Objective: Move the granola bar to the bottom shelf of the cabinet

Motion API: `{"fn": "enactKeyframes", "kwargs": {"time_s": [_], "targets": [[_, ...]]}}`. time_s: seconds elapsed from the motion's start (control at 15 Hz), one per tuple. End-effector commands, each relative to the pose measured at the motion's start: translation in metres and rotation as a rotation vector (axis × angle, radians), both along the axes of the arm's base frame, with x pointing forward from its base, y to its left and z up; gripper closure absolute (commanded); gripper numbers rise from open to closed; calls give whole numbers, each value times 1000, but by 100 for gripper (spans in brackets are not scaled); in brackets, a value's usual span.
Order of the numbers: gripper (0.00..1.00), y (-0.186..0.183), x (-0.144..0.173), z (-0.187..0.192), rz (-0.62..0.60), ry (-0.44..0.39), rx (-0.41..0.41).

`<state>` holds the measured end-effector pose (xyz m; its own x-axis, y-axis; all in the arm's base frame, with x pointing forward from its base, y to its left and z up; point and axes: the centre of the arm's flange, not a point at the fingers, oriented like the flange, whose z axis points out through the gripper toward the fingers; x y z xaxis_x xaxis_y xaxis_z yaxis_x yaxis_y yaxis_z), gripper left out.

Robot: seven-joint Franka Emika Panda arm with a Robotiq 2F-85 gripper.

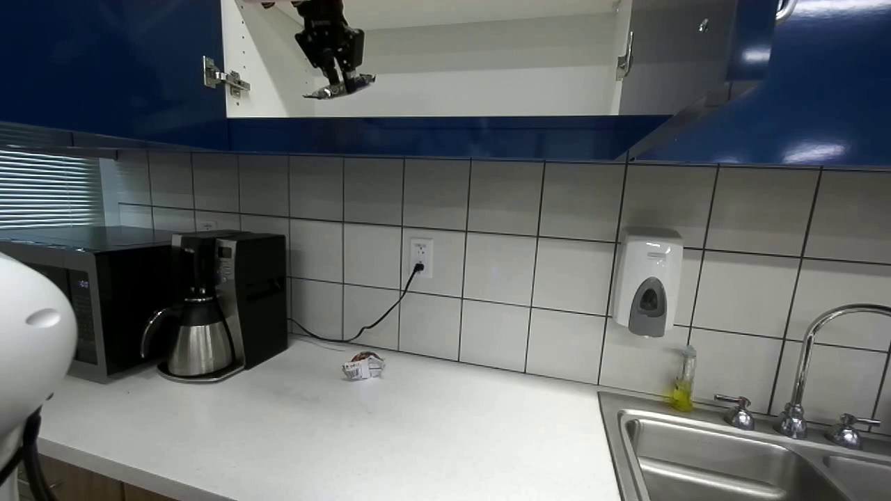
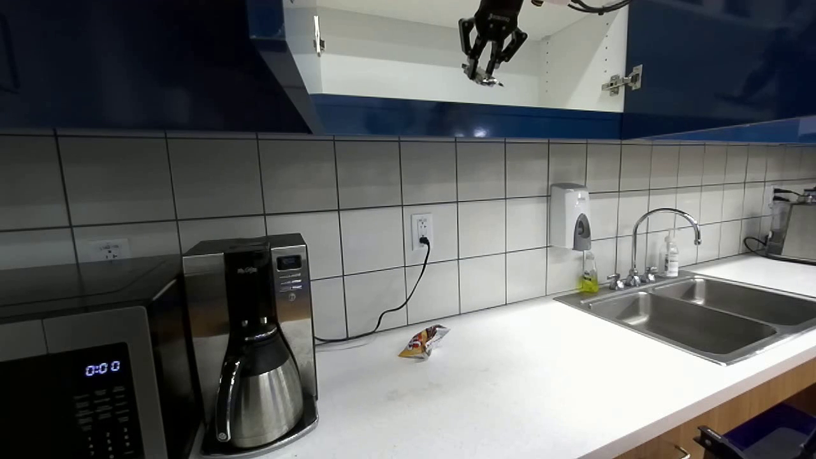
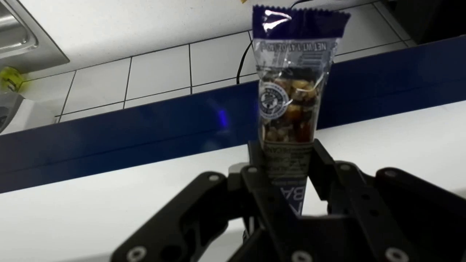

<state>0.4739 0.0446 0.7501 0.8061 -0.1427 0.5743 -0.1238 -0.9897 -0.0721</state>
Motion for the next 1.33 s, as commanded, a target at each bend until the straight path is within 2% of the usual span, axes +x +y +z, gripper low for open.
{"fn": "enactKeyframes", "kwargs": {"time_s": [0.0,0.73,1.27], "targets": [[91,6,18,8,-13,-41,25],[91,16,67,8,-11,-74,52],[91,18,109,-7,-44,-58,71]]}}
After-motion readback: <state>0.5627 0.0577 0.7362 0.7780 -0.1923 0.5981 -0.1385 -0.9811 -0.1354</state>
